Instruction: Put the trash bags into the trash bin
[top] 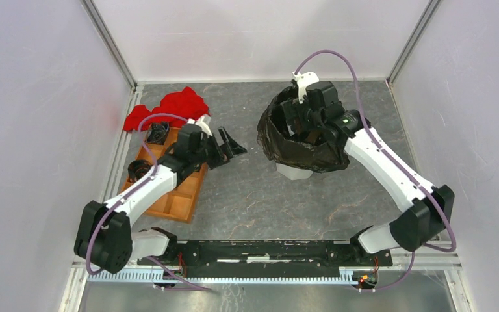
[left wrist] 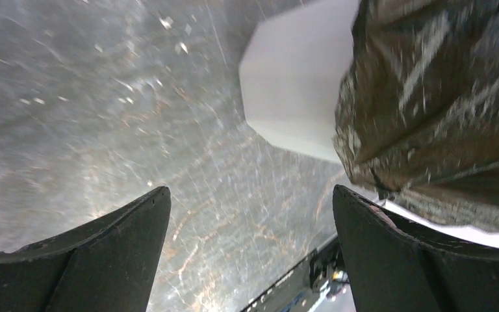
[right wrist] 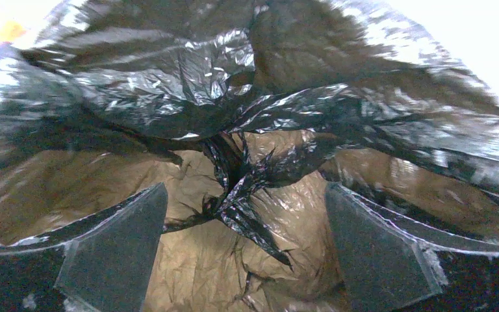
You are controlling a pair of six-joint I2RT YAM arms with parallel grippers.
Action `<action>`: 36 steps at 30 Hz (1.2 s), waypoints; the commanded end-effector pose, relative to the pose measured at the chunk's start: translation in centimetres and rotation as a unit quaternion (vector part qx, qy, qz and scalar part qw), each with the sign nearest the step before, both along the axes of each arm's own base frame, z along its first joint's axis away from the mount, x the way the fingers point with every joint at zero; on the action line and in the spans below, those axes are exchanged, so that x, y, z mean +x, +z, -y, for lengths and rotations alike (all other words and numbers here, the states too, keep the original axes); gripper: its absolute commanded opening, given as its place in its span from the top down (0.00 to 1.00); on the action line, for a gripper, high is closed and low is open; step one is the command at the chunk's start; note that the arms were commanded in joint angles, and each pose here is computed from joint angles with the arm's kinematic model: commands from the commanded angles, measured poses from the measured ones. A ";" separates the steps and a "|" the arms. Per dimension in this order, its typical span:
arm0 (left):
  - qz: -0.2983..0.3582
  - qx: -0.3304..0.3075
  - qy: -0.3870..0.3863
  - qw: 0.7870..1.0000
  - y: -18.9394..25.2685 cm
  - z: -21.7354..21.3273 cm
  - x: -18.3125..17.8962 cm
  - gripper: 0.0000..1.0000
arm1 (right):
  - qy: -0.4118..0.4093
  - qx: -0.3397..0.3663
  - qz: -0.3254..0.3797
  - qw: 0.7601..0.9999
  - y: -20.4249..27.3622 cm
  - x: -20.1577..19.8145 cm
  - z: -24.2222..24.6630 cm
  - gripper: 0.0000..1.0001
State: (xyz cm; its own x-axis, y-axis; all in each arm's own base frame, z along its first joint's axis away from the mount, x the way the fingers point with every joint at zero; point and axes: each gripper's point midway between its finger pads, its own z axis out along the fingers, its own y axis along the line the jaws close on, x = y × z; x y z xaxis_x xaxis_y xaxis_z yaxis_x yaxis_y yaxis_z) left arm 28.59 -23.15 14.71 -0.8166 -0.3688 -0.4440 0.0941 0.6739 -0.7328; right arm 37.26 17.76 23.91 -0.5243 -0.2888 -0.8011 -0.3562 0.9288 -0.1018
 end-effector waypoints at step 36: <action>-0.100 -0.251 -0.112 0.956 -0.2 20.4 5.2 0.03 | 0.134 0.286 0.238 0.918 15.3 -15.3 1.3 0.02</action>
